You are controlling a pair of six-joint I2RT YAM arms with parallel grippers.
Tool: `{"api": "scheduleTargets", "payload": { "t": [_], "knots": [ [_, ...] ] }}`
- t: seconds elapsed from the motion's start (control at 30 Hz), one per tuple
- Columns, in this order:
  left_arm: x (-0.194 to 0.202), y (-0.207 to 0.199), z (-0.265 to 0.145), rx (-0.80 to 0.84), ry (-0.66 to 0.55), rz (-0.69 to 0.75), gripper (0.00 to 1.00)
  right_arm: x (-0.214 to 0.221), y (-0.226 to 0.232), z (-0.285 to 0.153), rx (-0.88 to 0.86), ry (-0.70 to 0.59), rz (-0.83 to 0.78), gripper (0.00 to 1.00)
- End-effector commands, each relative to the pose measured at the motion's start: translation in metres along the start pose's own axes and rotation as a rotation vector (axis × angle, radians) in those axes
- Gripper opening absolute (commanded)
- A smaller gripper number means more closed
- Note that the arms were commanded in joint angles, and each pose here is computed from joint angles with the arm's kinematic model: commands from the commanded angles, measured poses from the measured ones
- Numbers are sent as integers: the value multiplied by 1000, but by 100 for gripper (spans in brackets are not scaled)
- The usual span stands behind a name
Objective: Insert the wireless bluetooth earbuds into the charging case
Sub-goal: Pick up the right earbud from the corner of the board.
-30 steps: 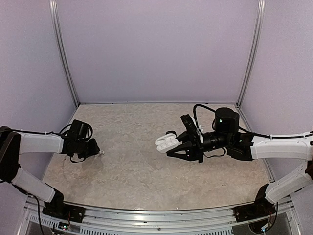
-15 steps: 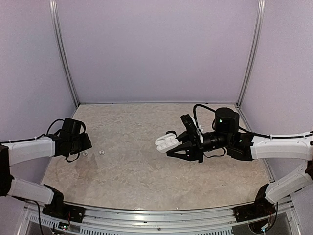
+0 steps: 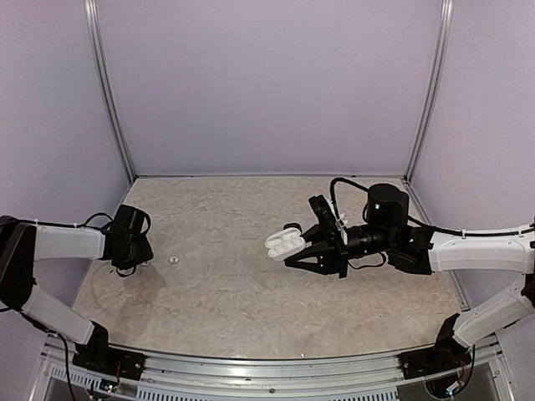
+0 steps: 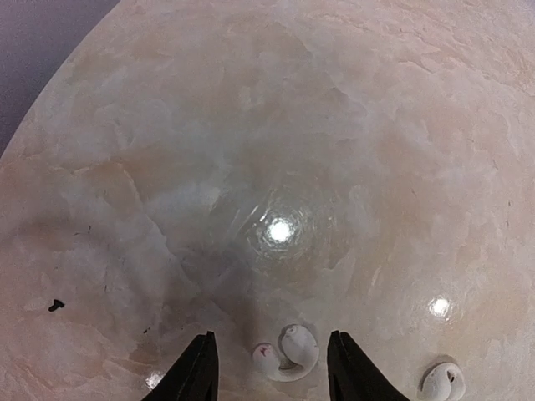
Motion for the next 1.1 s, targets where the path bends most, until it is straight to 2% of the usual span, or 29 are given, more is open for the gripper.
{"api": "scheduleTargets", "payload": {
  "t": [0.0, 0.3, 0.5, 0.67, 0.73, 0.9, 1.0, 1.07],
  "knots": [
    [-3, 1, 7, -47, 7, -28, 45, -2, 2, -3, -3, -13, -10, 2],
    [5, -10, 27, 4, 62, 7, 34, -1, 0, -2, 4, -8, -7, 2],
    [7, -12, 26, 24, 64, 1, 25, 0, 0, -2, 5, -4, -6, 2],
    [2, -12, 19, 38, 51, -5, 12, -1, 0, -2, 5, -6, -9, 2],
    [-2, -15, 14, 61, 37, -8, 6, -1, 0, -3, 6, -7, -8, 2],
    [-16, -35, -17, 169, -22, 24, 1, -1, 1, -4, 10, -7, -8, 2],
    [-23, -64, -48, 317, -79, 132, 1, -2, 2, -5, 14, -12, -11, 2],
    [-20, -85, -64, 354, -90, 242, 2, -2, 2, -6, 22, -17, -10, 2]
  ]
}}
Point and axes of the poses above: each gripper's point midway between its finger pads, its own z axis out along the fingers, its own y axis along the line the jaws close on, x = y × z, the point moved 8 cm from there along -z, back along the fingers, and after that the axes turned 13 degrees about z, right-handed, at the moved point
